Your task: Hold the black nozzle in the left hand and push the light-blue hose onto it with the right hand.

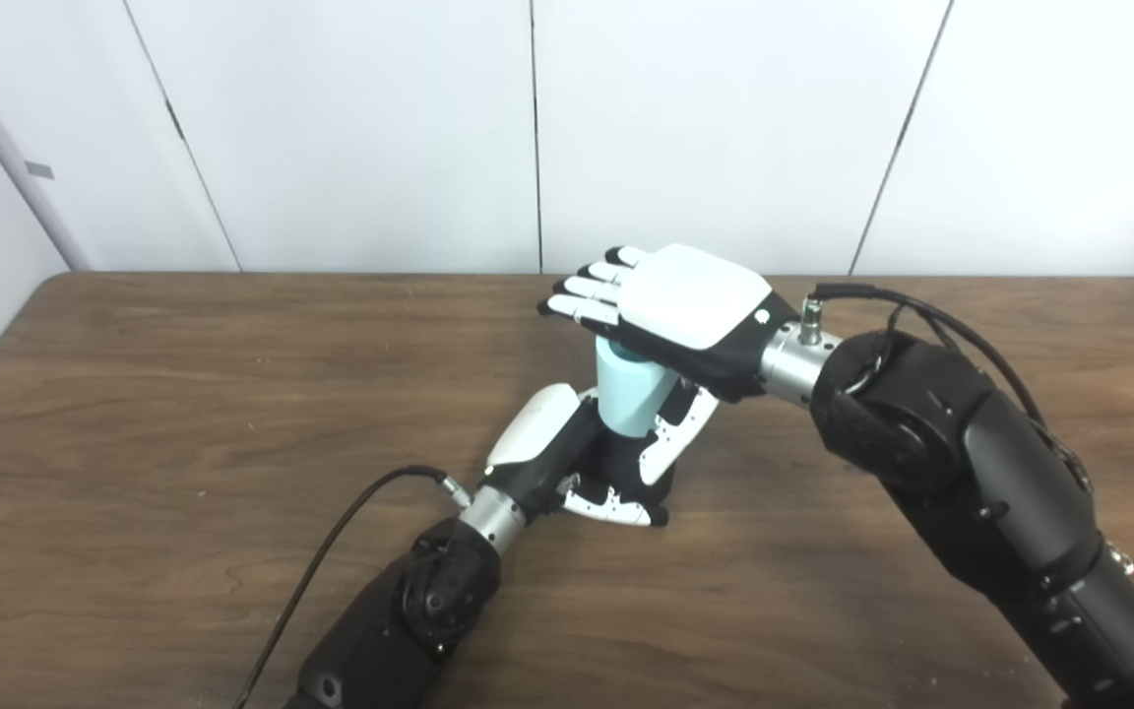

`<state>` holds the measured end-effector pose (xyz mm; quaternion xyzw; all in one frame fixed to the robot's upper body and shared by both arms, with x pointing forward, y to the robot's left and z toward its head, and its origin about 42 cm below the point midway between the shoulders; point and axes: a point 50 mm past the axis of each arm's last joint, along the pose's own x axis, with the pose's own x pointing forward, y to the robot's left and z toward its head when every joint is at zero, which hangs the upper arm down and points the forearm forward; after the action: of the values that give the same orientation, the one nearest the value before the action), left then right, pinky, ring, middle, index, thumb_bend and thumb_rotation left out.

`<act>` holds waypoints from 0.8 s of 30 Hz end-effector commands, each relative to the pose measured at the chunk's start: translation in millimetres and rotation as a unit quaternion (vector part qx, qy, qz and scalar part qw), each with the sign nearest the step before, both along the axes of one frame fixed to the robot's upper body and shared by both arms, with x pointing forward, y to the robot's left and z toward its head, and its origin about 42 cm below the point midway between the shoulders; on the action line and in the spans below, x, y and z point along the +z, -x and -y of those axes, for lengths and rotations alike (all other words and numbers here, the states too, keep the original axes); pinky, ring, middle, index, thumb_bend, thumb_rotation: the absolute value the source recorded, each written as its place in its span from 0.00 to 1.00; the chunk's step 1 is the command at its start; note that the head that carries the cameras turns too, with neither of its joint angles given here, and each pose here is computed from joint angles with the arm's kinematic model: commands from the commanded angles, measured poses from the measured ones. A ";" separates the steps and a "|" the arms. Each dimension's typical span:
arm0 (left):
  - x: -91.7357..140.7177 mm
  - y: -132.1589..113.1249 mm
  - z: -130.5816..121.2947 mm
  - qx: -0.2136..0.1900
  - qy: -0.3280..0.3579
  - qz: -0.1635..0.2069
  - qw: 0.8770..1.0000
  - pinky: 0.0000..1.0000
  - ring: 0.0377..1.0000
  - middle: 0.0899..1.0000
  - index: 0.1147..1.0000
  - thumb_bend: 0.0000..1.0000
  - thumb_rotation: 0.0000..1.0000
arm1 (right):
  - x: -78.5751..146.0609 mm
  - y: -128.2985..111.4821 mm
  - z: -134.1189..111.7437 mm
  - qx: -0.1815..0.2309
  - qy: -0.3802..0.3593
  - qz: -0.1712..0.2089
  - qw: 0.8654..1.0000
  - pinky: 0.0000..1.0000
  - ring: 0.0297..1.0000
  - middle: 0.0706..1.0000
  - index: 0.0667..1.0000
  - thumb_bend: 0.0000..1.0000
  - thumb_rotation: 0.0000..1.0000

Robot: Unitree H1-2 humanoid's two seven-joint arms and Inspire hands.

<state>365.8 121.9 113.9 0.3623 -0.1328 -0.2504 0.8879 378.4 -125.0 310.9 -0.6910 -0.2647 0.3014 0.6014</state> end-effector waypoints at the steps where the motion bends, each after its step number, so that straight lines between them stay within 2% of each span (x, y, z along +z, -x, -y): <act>1: -92.8 63.8 -25.6 -0.002 -0.090 -0.174 0.981 0.84 0.86 0.77 0.43 0.51 0.10 | -23.9 -0.7 5.1 -0.009 0.049 -0.043 0.998 1.00 0.98 0.97 0.95 0.88 0.58; 13: -90.6 63.2 -24.7 0.000 -0.088 -0.175 0.981 0.84 0.86 0.77 0.43 0.51 0.10 | -26.0 -1.9 4.9 -0.007 0.066 -0.029 0.997 1.00 0.98 0.97 0.96 0.87 0.57; 24: -91.5 64.1 -26.4 -0.001 -0.090 -0.176 0.980 0.85 0.86 0.77 0.43 0.51 0.10 | -30.2 5.4 10.6 -0.007 0.067 -0.036 0.997 1.00 0.99 0.98 0.95 0.87 0.57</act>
<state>365.0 121.8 114.0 0.3618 -0.1330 -0.2514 0.8878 376.9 -123.7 308.3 -0.6980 -0.2685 0.2960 0.5943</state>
